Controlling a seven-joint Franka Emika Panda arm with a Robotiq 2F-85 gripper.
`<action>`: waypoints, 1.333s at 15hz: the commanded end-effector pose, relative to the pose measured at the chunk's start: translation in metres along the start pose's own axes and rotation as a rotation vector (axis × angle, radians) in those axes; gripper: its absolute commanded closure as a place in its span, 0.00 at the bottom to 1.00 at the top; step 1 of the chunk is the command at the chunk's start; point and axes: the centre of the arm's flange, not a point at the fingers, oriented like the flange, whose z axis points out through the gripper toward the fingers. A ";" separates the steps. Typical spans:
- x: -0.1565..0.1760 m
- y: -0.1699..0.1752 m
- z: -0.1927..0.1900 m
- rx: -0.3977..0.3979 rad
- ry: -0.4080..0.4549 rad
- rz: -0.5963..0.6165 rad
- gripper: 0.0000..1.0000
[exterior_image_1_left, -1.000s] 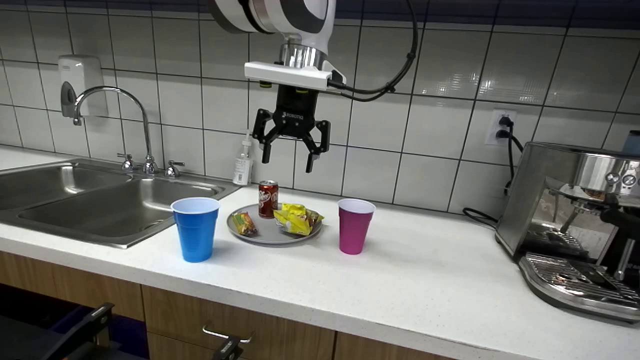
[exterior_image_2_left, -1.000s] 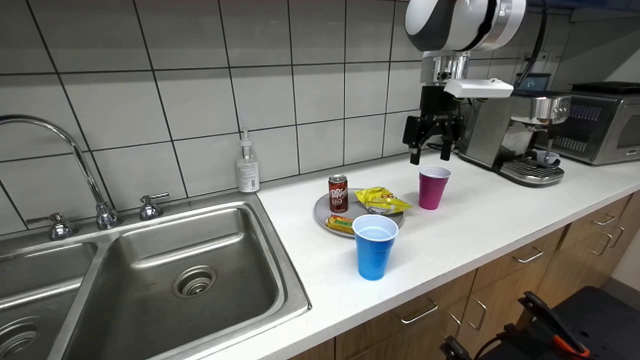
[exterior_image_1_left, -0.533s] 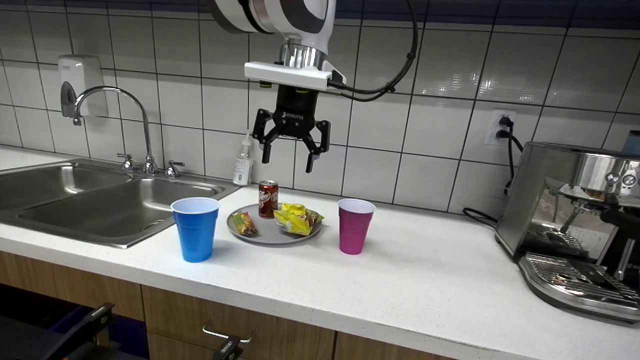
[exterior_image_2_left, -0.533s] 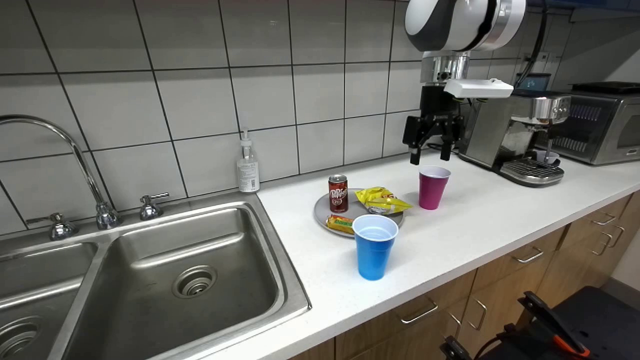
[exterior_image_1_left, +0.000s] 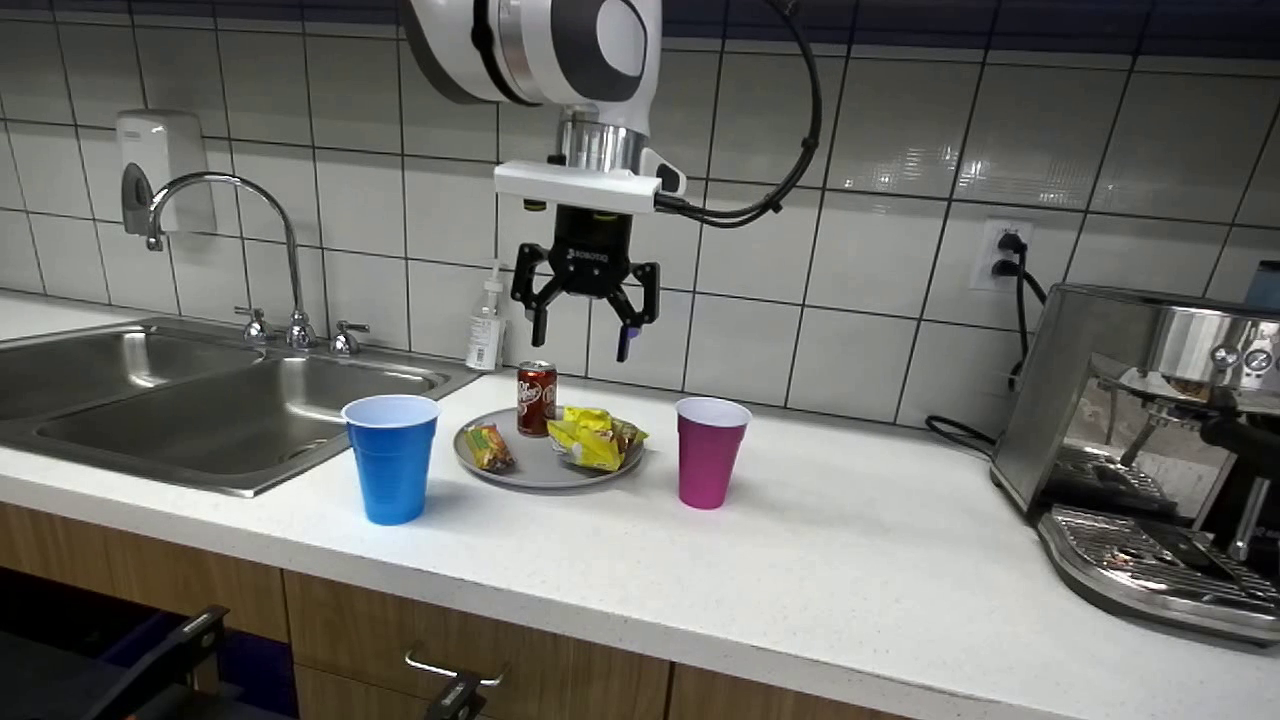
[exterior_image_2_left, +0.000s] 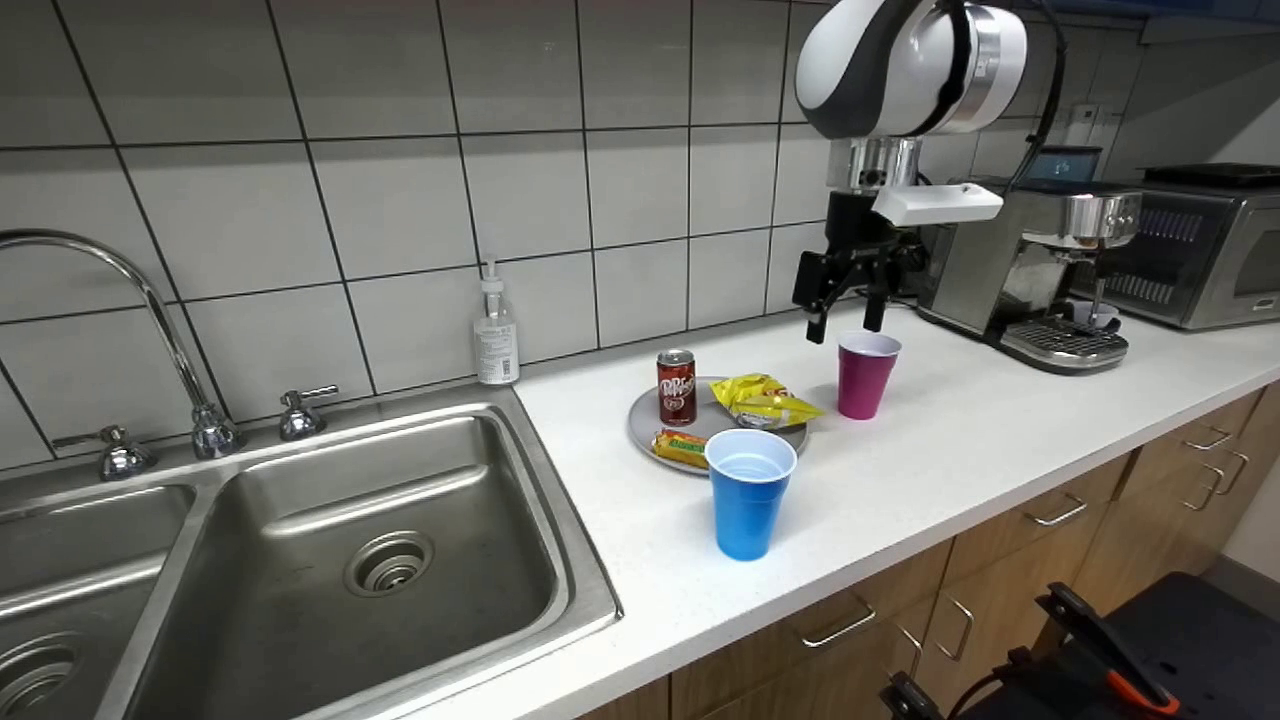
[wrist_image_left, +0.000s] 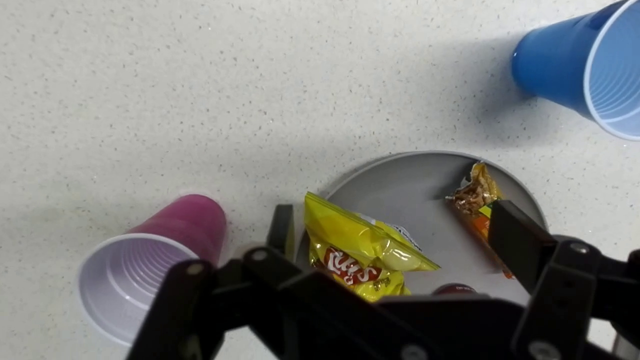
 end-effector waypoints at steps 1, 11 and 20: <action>0.016 0.006 0.015 -0.005 0.040 -0.038 0.00; 0.051 0.012 0.043 -0.022 0.091 -0.040 0.00; 0.080 0.015 0.068 -0.030 0.105 -0.032 0.00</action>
